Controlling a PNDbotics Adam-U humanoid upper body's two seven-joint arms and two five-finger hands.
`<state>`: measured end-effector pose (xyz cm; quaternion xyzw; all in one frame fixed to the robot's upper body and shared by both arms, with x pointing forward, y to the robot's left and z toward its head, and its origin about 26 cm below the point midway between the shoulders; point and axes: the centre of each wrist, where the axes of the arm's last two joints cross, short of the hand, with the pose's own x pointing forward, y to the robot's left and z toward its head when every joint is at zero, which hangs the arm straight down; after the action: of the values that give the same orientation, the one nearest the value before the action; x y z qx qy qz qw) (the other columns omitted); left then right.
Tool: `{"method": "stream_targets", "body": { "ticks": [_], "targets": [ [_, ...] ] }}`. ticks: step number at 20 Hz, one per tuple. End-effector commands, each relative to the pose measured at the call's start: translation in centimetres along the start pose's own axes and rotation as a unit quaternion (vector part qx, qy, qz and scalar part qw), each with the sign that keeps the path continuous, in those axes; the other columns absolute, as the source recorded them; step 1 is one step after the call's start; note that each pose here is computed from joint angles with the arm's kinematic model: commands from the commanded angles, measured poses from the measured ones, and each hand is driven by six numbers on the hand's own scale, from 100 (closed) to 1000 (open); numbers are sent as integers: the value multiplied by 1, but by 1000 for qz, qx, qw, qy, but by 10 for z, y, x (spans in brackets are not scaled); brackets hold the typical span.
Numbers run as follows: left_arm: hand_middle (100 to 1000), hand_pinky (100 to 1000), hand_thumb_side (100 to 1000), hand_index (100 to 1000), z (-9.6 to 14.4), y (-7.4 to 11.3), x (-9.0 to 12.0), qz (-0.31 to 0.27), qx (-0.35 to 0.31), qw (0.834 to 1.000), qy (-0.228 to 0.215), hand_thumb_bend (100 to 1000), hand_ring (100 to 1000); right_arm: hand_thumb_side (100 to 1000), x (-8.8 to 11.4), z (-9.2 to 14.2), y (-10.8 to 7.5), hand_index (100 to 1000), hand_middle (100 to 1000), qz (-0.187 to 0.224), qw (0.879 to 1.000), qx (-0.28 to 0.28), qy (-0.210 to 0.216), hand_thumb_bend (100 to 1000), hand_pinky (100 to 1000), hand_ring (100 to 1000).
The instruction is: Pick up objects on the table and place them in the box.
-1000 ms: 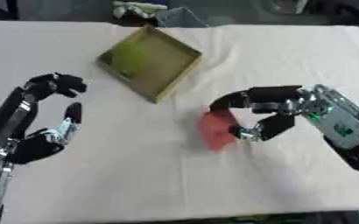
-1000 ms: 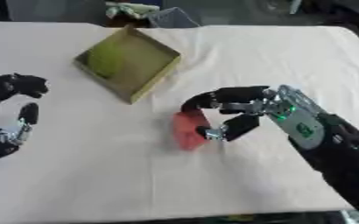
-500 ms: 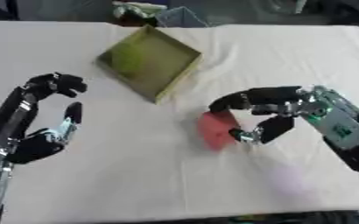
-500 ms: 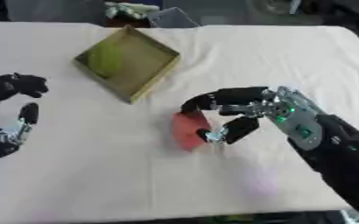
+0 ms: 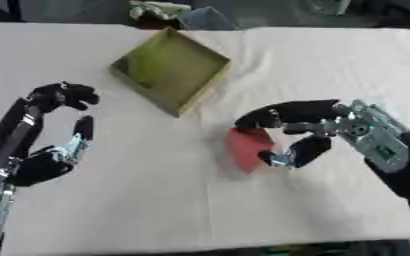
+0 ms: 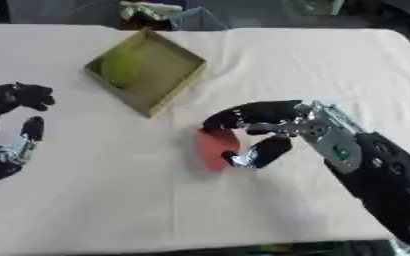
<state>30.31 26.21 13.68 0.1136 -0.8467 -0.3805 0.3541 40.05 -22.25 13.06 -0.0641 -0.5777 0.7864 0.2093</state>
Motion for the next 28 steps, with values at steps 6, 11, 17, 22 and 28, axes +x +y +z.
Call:
{"method": "stream_targets", "body": {
  "ticks": [6, 11, 17, 22, 28],
  "targets": [
    [635, 676, 578, 755, -2, 7, 3, -9, -2, 1000, -10, 100, 814, 788, -3, -1, -8, 1000, 977, 84, 990, 96, -67, 100, 980, 1000],
    [635, 676, 579, 755, -2, 7, 3, -9, -3, 1000, -11, 100, 815, 781, -4, -3, -5, 1000, 977, 86, 989, 99, -66, 100, 979, 998],
    [635, 676, 580, 755, -3, 7, 3, -8, -4, 1000, -12, 100, 815, 645, -6, -4, -1, 1000, 957, 85, 990, 98, -59, 100, 967, 978],
    [636, 676, 582, 756, -2, 7, 3, -8, -3, 1000, -12, 100, 815, 608, -7, 1, 0, 1000, 961, 87, 992, 79, -54, 100, 962, 975],
    [636, 675, 582, 756, -2, 7, 3, -8, -3, 1000, -12, 100, 816, 441, -6, 3, 5, 1000, 868, 88, 992, 71, -50, 100, 935, 919]
  ]
}}
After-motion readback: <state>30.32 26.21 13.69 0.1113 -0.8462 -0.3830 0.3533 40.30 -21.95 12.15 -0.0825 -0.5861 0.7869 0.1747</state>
